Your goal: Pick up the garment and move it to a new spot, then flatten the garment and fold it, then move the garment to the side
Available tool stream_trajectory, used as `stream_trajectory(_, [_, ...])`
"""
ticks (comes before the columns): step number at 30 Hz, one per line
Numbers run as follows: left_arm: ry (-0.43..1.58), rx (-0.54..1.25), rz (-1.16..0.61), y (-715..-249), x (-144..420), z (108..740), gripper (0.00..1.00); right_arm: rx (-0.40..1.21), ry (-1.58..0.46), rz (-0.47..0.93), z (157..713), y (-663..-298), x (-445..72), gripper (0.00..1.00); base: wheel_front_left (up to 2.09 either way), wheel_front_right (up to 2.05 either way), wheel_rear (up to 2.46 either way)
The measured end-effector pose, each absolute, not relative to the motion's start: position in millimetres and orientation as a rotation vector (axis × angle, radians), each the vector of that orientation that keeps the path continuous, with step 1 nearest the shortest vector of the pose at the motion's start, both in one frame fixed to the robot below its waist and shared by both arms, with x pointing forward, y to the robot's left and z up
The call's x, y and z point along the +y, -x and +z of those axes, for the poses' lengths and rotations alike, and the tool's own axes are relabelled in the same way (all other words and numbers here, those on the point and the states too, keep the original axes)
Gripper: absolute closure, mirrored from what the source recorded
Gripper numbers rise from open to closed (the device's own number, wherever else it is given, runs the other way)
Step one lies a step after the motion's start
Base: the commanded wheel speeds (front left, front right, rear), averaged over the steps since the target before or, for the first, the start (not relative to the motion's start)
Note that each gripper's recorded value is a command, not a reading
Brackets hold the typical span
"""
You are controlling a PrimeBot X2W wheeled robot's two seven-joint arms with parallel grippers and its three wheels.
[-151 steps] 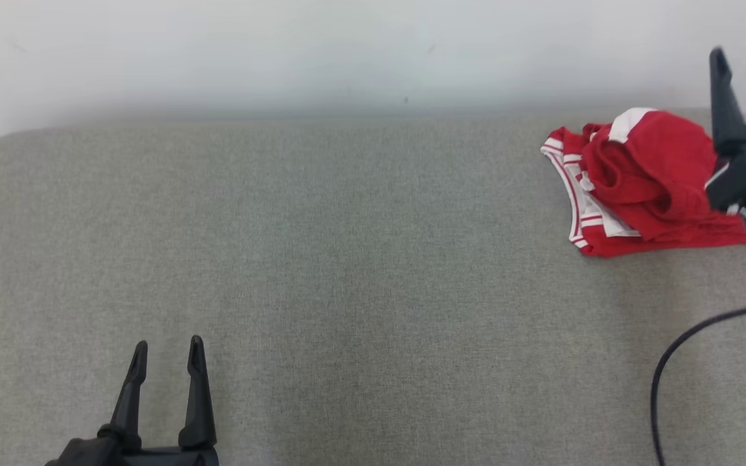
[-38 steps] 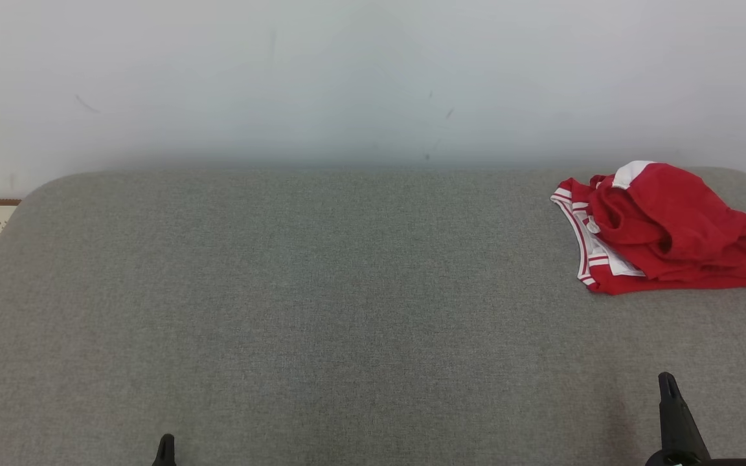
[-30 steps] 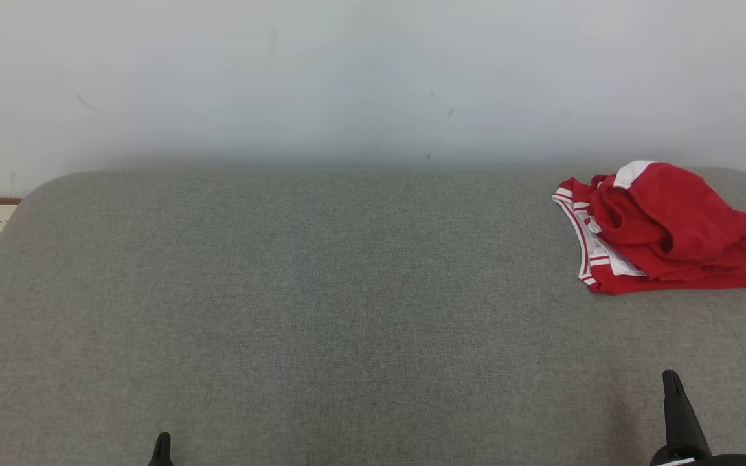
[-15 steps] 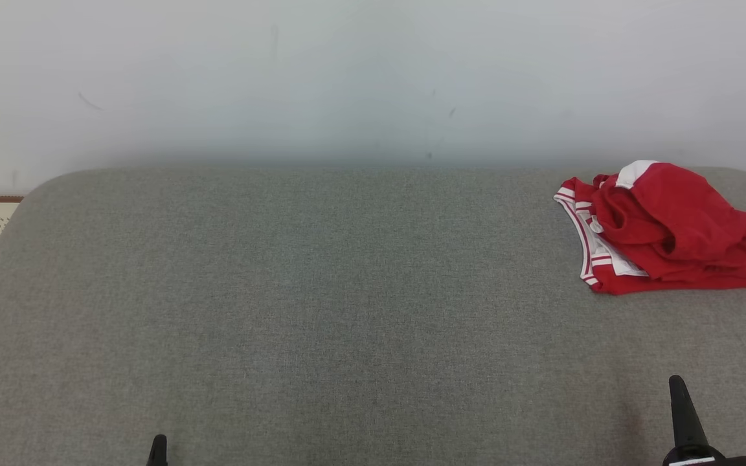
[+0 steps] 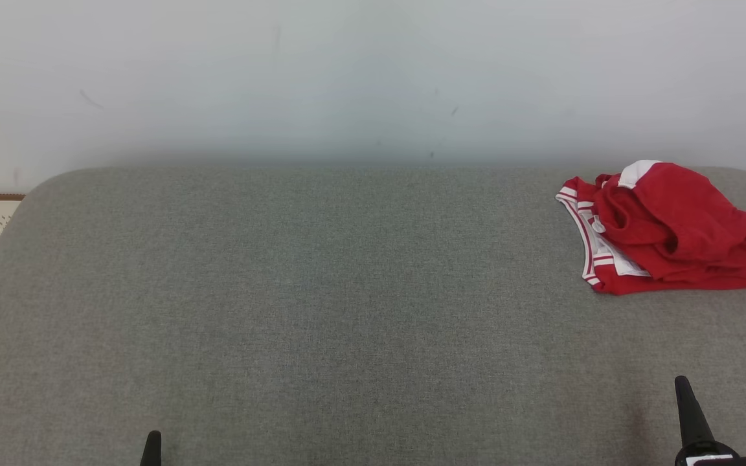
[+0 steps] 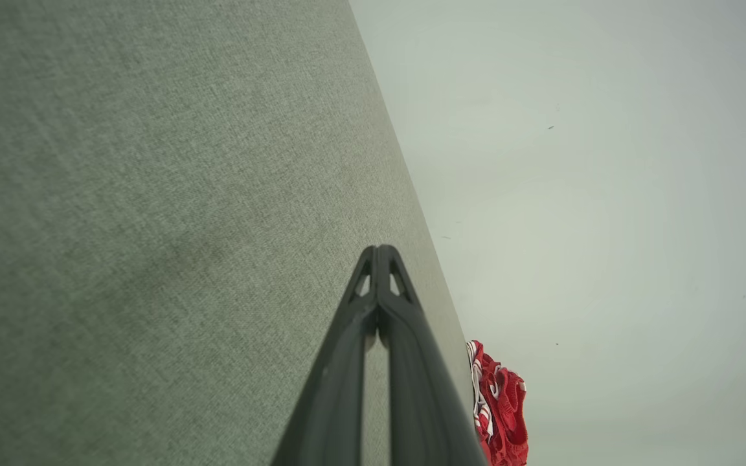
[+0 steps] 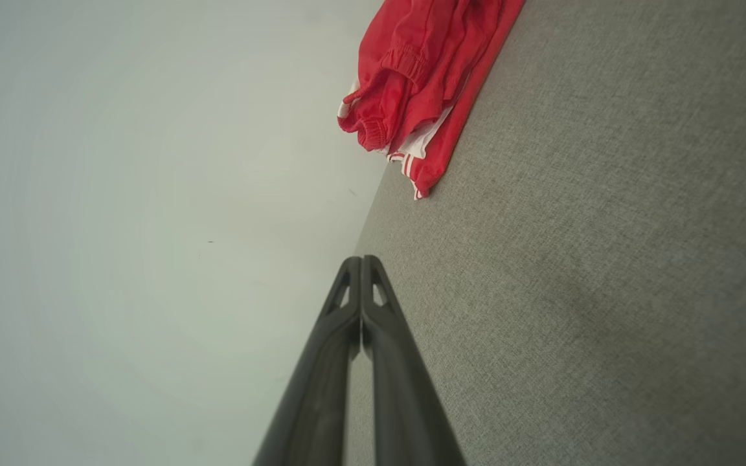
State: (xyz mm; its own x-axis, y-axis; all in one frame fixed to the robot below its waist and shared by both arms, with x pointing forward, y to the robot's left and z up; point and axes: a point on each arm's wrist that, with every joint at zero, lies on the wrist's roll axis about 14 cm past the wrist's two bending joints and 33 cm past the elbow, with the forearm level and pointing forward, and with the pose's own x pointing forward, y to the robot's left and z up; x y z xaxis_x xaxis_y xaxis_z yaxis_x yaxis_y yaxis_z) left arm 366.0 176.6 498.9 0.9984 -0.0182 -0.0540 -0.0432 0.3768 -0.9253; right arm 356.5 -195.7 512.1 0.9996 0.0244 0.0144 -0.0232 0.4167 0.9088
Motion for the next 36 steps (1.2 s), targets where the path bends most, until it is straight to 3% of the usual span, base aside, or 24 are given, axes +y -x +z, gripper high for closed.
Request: stream_trajectory(36, [1.483, 0.028, -0.002, -369.0, 184.7, 502.6, 1.0, 0.002, -1.471, -0.007, 504.4, -362.4, -207.2, 1.0, 0.0, 0.0, 0.0])
